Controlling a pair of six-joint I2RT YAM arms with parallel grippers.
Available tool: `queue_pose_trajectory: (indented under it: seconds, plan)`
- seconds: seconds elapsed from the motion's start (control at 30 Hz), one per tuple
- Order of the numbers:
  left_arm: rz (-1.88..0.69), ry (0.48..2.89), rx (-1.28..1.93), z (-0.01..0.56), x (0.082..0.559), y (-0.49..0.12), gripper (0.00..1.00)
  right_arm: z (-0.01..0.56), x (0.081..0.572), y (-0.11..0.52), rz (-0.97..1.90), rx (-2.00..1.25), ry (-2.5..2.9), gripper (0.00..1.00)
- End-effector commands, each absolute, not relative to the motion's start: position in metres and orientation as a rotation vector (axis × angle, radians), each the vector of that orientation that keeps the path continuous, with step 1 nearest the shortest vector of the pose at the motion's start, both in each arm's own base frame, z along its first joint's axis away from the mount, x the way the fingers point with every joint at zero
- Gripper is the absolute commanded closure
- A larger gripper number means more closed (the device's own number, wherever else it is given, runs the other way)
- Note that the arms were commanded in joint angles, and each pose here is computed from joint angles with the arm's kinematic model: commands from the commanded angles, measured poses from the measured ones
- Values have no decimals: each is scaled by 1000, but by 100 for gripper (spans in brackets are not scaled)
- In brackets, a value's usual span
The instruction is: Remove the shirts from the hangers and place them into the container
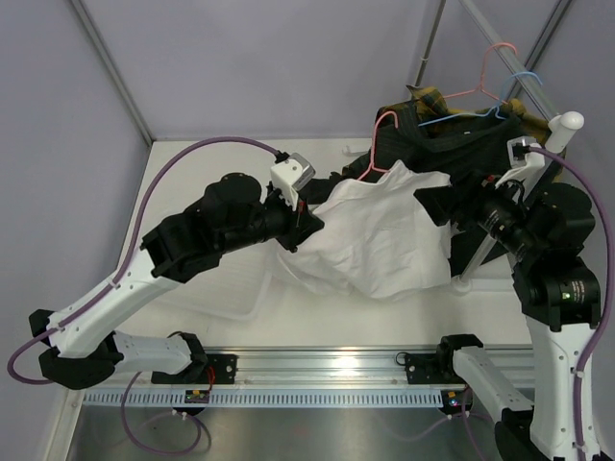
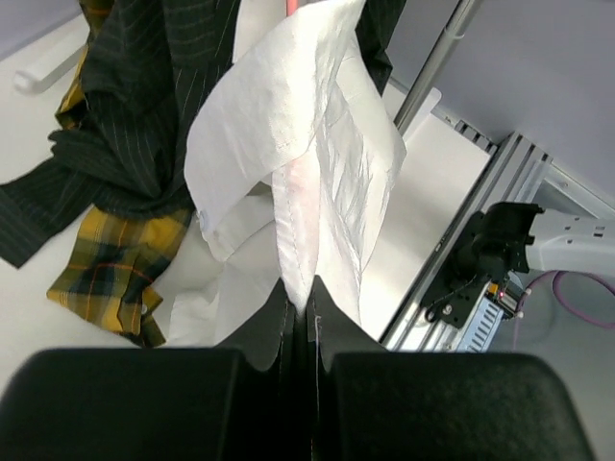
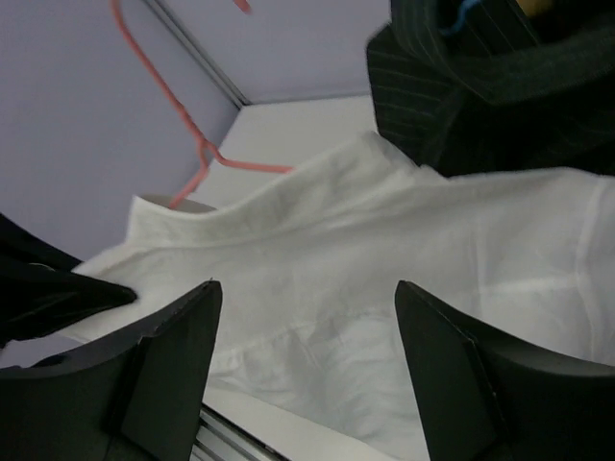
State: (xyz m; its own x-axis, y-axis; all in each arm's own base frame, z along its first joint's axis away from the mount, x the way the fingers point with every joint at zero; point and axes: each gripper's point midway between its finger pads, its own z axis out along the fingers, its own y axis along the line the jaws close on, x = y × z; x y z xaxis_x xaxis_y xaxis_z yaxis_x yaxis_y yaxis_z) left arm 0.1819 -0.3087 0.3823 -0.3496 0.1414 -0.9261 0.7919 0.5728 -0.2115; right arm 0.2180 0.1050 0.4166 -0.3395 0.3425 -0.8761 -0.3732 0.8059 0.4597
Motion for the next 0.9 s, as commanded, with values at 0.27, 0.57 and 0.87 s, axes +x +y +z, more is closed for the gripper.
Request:
queue_pose_trajectory:
  seconds: [0.27,0.57,0.87]
  plan:
    - [-890,1855,799,377,175,-319,100,496,215,172,981,-229,1616,19]
    - [-911,1853,807,379,167,-313,100,470,253,176,887,-200,1675,21]
    - [-956,1823,811,386,158,-308,100,450,273,183,850,-195,1700,24]
